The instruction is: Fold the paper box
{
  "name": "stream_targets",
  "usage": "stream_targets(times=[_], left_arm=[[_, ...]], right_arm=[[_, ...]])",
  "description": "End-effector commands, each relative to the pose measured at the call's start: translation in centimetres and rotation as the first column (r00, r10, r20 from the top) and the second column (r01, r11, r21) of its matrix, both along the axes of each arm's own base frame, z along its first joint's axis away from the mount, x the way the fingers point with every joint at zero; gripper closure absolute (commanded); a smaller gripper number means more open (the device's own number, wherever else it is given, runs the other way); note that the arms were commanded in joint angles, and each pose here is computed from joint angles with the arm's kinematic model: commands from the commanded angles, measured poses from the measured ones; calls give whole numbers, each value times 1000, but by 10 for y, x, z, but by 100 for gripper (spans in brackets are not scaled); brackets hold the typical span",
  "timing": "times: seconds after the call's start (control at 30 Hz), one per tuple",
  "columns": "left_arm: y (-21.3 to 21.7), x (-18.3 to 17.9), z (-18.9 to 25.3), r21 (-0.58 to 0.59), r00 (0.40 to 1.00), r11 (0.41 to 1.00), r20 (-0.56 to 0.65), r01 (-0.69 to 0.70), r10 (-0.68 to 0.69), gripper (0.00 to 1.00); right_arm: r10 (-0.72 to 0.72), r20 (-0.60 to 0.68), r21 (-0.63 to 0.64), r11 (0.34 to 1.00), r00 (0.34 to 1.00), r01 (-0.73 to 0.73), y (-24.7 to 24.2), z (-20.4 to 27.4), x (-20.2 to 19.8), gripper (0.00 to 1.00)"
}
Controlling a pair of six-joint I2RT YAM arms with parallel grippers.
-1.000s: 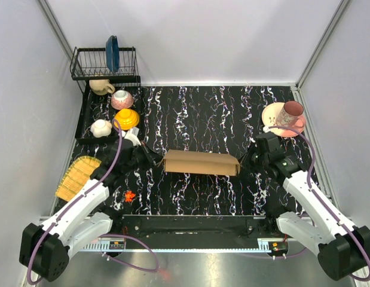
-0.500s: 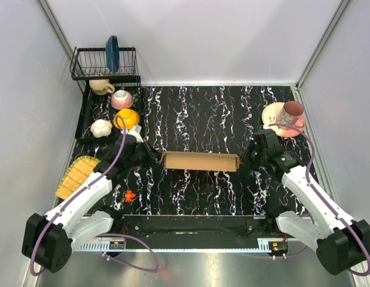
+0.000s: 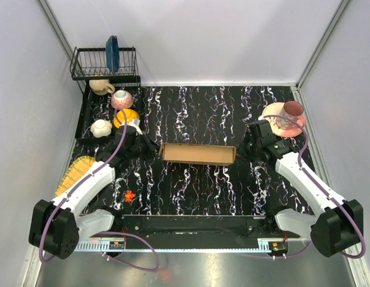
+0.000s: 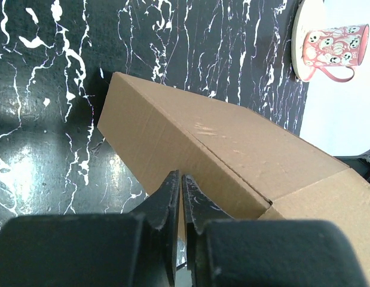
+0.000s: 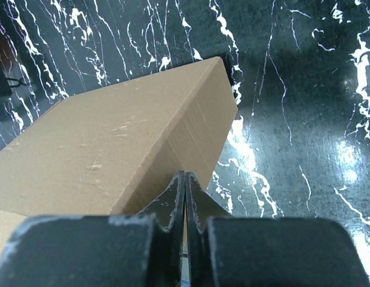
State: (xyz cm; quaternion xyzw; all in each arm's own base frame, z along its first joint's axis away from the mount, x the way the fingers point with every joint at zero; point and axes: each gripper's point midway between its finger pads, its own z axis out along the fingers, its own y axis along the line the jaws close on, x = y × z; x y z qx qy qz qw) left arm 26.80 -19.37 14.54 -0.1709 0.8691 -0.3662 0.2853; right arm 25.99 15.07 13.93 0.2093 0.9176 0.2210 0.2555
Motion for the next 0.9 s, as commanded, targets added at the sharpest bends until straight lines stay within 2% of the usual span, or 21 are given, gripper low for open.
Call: stream_targets(times=[0.0, 0.57, 0.87], left_arm=[[-33, -1, 52, -147, 983, 974, 95, 171, -158, 91], [-38, 30, 61, -158, 982, 970, 62, 185, -177, 87], [-40, 45, 44, -165, 982, 969, 15, 186, -186, 85]], right_arm=[[79, 88, 114, 989, 993, -89, 30, 29, 17, 93], [65, 62, 108, 992, 996, -71, 14, 27, 54, 81], [70, 30, 108, 991, 997, -73, 10, 16, 72, 75]])
